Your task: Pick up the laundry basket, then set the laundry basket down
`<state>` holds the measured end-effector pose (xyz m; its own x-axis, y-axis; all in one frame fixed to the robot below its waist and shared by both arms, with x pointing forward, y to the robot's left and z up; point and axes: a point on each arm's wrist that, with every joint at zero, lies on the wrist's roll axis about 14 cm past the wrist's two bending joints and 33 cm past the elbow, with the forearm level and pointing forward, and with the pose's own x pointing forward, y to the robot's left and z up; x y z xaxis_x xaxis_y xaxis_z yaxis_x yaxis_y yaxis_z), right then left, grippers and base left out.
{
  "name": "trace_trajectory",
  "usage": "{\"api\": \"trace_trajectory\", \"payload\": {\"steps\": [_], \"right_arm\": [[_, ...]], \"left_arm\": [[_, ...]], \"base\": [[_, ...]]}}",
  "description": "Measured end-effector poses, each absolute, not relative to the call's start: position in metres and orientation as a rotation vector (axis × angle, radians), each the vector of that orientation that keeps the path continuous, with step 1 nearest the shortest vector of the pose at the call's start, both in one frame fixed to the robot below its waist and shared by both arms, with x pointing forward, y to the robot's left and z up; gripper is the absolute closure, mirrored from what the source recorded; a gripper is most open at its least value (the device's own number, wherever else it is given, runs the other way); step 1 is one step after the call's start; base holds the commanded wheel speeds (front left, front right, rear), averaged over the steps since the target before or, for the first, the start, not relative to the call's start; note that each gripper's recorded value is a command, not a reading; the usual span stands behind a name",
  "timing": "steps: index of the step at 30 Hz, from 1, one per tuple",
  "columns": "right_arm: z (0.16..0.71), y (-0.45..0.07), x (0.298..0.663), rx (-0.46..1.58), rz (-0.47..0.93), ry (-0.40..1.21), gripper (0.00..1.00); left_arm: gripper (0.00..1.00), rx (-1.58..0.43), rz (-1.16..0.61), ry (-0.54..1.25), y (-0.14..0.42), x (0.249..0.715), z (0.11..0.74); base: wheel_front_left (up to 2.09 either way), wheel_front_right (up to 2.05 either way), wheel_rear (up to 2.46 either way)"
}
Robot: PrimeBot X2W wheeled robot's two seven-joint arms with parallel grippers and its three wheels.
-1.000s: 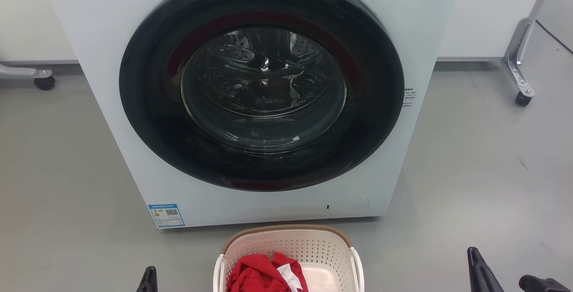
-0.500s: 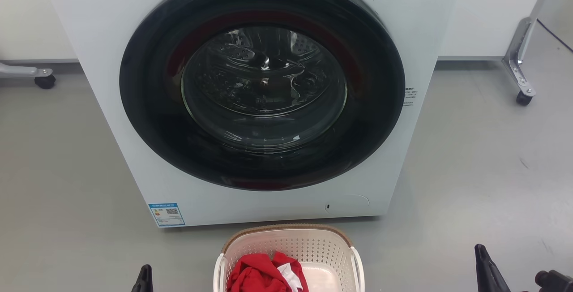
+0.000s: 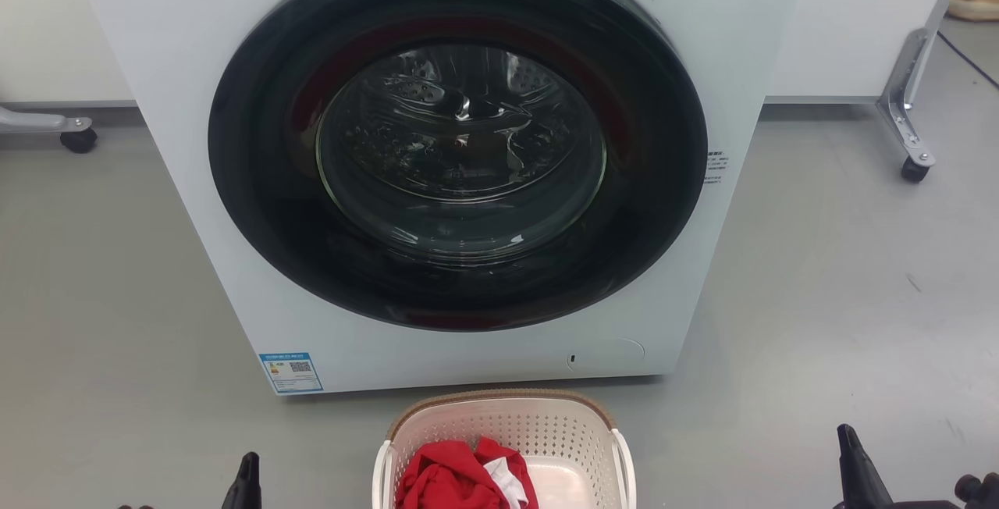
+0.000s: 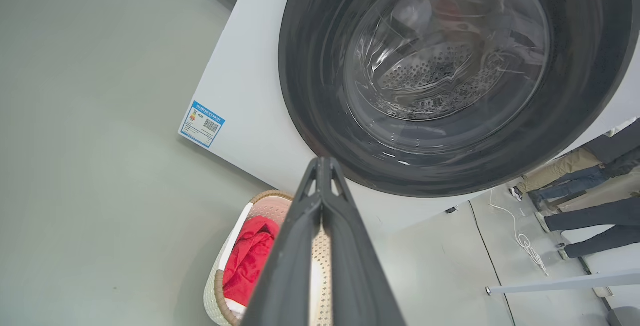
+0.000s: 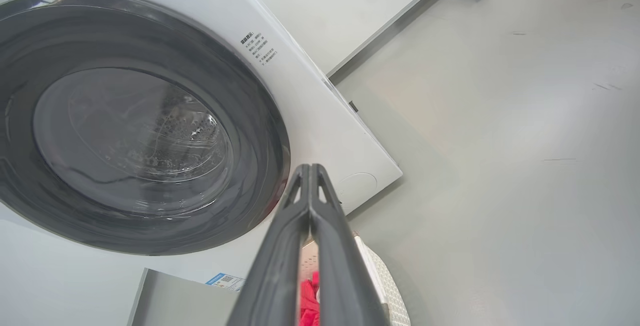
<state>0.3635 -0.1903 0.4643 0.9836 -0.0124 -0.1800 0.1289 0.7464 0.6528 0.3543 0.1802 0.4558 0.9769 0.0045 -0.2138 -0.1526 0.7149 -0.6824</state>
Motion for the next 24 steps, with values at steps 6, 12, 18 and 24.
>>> {"api": "trace_trajectory", "payload": {"steps": [6, 12, 18, 24], "right_arm": [[0.4641, -0.1920, 0.3657, 0.818, -0.086, 0.173, 1.00], [0.4626, -0.1935, 0.3661, 0.913, -0.099, 0.176, 1.00], [0.4647, -0.1945, 0.3685, 0.993, -0.100, 0.167, 1.00], [0.4676, -0.1963, 0.3714, 1.090, -0.103, 0.155, 1.00]], "left_arm": [[1.00, -0.853, 0.094, 0.208, 0.1824, 0.3547, 0.4543], [1.00, -0.944, 0.096, 0.200, 0.1835, 0.3596, 0.4577], [1.00, -1.019, 0.098, 0.203, 0.1844, 0.3597, 0.4563], [1.00, -1.113, 0.088, 0.188, 0.1831, 0.3643, 0.4611]], "base": [[0.00, 0.00, 0.00], [0.00, 0.00, 0.00], [0.00, 0.00, 0.00], [0.00, 0.00, 0.00]]}}
